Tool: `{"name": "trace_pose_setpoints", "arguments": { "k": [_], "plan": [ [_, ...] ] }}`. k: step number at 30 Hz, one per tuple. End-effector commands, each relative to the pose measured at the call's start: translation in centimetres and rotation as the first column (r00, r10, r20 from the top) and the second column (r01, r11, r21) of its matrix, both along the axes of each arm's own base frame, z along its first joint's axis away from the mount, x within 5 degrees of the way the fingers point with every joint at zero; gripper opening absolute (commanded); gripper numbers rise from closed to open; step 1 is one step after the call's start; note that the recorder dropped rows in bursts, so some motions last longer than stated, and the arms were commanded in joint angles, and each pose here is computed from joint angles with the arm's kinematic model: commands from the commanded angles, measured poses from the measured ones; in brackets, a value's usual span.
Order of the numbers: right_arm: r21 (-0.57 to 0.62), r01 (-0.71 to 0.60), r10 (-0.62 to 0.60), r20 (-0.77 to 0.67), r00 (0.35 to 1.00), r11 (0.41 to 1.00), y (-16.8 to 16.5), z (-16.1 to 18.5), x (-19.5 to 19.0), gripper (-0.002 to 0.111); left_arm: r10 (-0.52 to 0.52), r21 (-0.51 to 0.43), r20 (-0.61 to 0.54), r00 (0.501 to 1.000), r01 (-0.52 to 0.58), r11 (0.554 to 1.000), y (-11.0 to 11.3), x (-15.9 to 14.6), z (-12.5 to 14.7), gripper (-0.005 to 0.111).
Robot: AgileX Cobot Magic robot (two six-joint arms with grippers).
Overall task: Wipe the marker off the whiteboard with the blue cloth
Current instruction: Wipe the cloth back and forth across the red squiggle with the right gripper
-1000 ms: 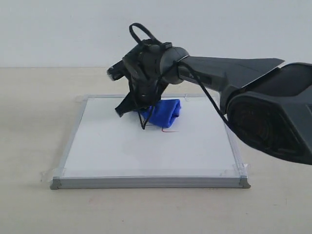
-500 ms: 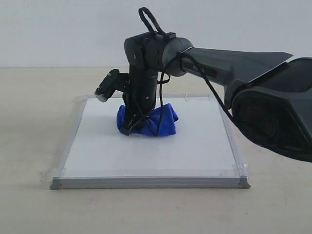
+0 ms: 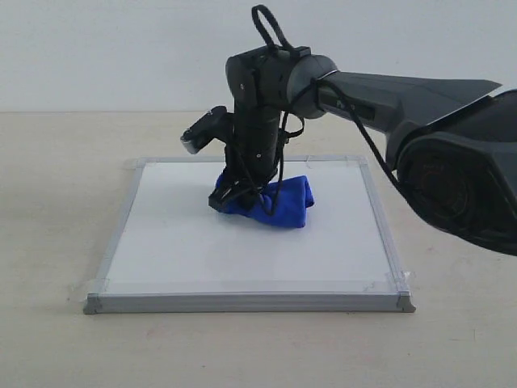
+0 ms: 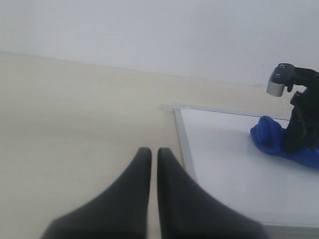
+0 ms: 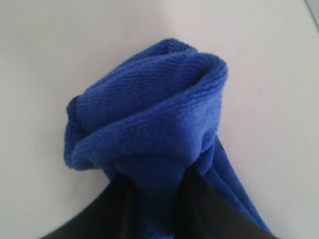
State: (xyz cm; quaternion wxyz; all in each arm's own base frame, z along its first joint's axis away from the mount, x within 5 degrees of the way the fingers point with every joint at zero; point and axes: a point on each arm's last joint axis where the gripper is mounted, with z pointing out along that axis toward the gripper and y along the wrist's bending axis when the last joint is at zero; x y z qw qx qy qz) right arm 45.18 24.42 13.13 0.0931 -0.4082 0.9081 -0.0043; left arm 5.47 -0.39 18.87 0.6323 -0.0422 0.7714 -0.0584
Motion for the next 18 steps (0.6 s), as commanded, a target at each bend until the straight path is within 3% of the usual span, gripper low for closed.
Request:
{"name": "trace_pose_setpoints", "arguments": {
  "k": [1, 3, 6, 8, 12, 15, 18],
  "plan": [
    [-0.362, 0.299, -0.246, 0.188, 0.951, 0.883, -4.0, -2.5, 1.0, 0.000, 0.002, 0.009, -0.002, 1.000, -0.002, 1.000, 0.0, 0.0, -0.1, 0.004],
    [-0.381, 0.329, -0.258, 0.226, 0.939, 0.864, -5.5, -1.9, 1.7, 0.000, 0.002, 0.009, -0.002, 1.000, -0.002, 1.000, 0.0, 0.0, -0.1, 0.004],
    [-0.268, 0.398, -0.375, 0.134, 0.917, 0.877, -6.6, -1.4, 1.9, 0.000, 0.002, 0.009, -0.002, 1.000, -0.002, 1.000, 0.0, 0.0, -0.1, 0.004],
    [-0.193, 0.389, -0.390, 0.034, 0.920, 0.901, -6.2, -1.5, 1.5, 0.000, 0.002, 0.009, -0.002, 1.000, -0.002, 1.000, 0.0, 0.0, -0.1, 0.004],
    [-0.025, 0.216, -0.218, -0.155, 0.964, 0.976, -2.5, -1.9, -0.2, 0.000, 0.002, 0.009, -0.002, 1.000, -0.002, 1.000, 0.0, 0.0, -0.1, 0.004],
    [0.084, 0.104, -0.083, -0.225, 0.971, 0.991, 1.3, -1.9, -2.2, 0.000, 0.002, 0.009, -0.002, 1.000, -0.002, 1.000, 0.0, 0.0, -0.1, 0.004],
    [0.100, 0.016, 0.008, -0.231, 0.973, 0.995, 4.3, -1.9, -4.1, 0.000, 0.002, 0.009, -0.002, 1.000, -0.002, 1.000, 0.0, 0.0, -0.1, 0.004]
  ]
}}
